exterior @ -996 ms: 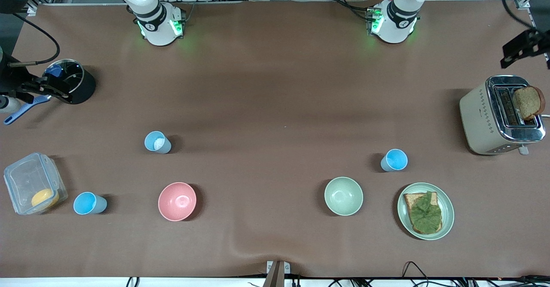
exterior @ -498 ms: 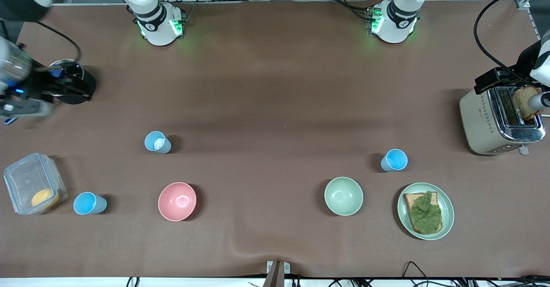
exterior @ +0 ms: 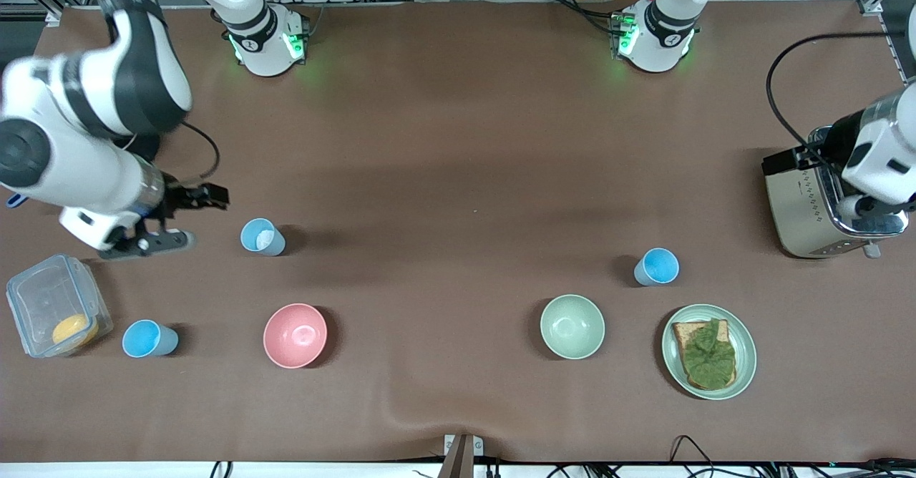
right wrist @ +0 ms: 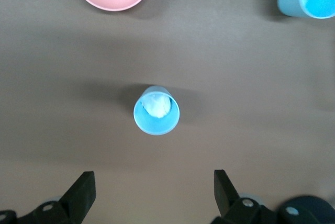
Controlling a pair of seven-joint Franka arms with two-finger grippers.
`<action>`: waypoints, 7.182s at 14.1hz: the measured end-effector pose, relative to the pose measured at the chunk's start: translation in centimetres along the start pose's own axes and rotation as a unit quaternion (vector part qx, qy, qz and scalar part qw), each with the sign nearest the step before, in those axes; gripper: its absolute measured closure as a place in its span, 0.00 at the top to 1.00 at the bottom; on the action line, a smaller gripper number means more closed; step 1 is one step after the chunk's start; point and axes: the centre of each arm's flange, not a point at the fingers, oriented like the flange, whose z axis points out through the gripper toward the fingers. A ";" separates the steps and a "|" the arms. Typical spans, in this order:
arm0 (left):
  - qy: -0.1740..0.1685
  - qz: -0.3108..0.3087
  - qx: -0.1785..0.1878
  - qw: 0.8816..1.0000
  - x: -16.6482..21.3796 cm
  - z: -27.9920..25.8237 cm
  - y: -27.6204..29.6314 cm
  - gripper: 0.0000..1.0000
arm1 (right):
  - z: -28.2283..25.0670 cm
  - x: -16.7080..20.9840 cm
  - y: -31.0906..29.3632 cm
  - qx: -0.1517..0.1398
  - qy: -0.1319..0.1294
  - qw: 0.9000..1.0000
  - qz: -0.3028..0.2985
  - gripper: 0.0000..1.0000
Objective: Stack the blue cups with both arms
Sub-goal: 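Move the right gripper to a blue cup while the left gripper reaches another, then grasp the blue cup with the right gripper while the left gripper grasps another, then carry the cup to mid-table with the right gripper while the left lifts its cup, then release the cup and withdraw the right gripper while the left gripper carries its cup, then lower the held blue cup into the standing cup with the left gripper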
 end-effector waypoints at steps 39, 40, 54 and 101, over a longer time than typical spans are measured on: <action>0.131 -0.009 -0.077 0.988 11.4 27.7 9.0 1.00 | 10.0 1.5 -19.9 0.040 0.004 0.995 0.091 0.03; 0.130 -0.010 -0.077 0.988 11.5 27.8 9.0 1.00 | 9.8 1.2 -22.7 0.047 0.004 0.992 0.114 0.03; 0.124 -0.027 -0.079 0.989 11.9 28.6 9.2 0.04 | 18.5 -1.8 -45.9 0.032 0.069 0.979 0.190 0.03; 0.268 -0.166 -0.119 0.942 -16.7 21.0 48.3 0.04 | -14.3 -11.0 11.9 0.029 0.098 0.992 0.074 1.00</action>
